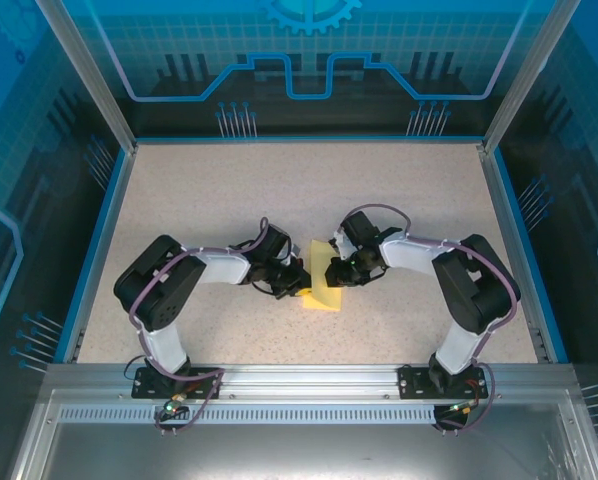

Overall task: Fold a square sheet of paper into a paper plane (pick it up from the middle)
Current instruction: Fold the triangle a second time at the center of the table.

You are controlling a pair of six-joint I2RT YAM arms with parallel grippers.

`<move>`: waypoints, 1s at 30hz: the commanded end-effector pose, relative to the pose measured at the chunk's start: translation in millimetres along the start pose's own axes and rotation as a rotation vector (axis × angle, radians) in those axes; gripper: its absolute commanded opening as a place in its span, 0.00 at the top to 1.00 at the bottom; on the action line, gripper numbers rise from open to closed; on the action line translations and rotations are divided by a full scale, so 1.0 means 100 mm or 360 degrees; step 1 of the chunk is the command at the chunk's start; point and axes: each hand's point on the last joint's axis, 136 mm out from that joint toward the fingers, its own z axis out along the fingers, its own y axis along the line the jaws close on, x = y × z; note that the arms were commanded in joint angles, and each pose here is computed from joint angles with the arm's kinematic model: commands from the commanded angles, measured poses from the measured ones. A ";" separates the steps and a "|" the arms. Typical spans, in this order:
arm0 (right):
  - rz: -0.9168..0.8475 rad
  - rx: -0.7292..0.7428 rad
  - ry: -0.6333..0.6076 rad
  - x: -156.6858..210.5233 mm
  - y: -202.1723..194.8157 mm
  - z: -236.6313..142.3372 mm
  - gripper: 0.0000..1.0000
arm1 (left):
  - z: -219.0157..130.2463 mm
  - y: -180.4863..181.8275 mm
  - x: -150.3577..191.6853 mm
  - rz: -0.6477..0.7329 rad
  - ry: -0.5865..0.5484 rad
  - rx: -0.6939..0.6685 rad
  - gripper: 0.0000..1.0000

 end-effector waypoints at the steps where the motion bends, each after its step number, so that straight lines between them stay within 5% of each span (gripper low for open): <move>1: 0.0038 0.0027 0.0021 -0.02 -0.03 0.01 0.83 | -0.08 -0.14 0.13 0.0045 0.0054 0.0083 1.00; 10: 0.0065 0.0037 0.0056 -0.01 -0.05 0.04 0.82 | -0.13 -0.55 0.26 0.0174 0.0148 0.0303 0.98; 21: 0.0105 -0.0079 -0.0173 -0.16 0.12 -0.43 0.81 | 0.09 -0.47 0.11 0.0100 0.0144 0.0261 0.93; 30: 0.0186 -0.0319 -0.0233 0.08 0.16 -0.55 0.59 | 0.11 -0.41 0.04 0.0062 0.0086 0.0222 0.92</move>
